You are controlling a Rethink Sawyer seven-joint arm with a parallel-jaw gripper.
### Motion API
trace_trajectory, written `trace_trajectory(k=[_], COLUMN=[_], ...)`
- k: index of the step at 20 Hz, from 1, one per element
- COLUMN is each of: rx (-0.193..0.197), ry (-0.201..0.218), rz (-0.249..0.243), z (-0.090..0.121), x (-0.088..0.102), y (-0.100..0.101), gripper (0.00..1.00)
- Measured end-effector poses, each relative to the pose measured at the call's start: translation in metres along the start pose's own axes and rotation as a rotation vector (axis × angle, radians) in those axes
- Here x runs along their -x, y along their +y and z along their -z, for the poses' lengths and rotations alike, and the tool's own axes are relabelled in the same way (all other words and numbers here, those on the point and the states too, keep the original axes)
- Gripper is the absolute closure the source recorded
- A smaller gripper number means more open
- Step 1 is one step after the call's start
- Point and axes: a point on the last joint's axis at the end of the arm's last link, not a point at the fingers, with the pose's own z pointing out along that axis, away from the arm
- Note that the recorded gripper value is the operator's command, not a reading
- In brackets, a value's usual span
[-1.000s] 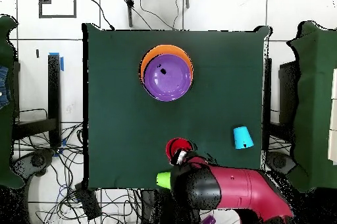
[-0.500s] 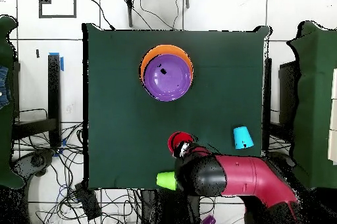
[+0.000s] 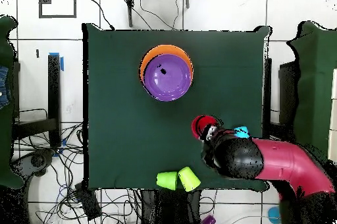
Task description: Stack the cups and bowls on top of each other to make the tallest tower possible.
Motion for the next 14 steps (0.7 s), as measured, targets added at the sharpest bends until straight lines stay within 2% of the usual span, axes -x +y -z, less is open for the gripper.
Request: trace_trajectory(k=[2, 6, 9, 14], rx=[0.006, 0.023, 0.041, 0.085], ry=[0.001, 0.015, 0.036, 0.041], rz=[-0.013, -0.005, 0.052, 0.161], z=[-0.003, -0.012, -0.022, -0.034], x=[0.011, 0.03, 0.042, 0.05], y=[-0.02, -0.062, -0.097, -0.138], gripper=[1.0, 1.0, 1.0, 1.0])
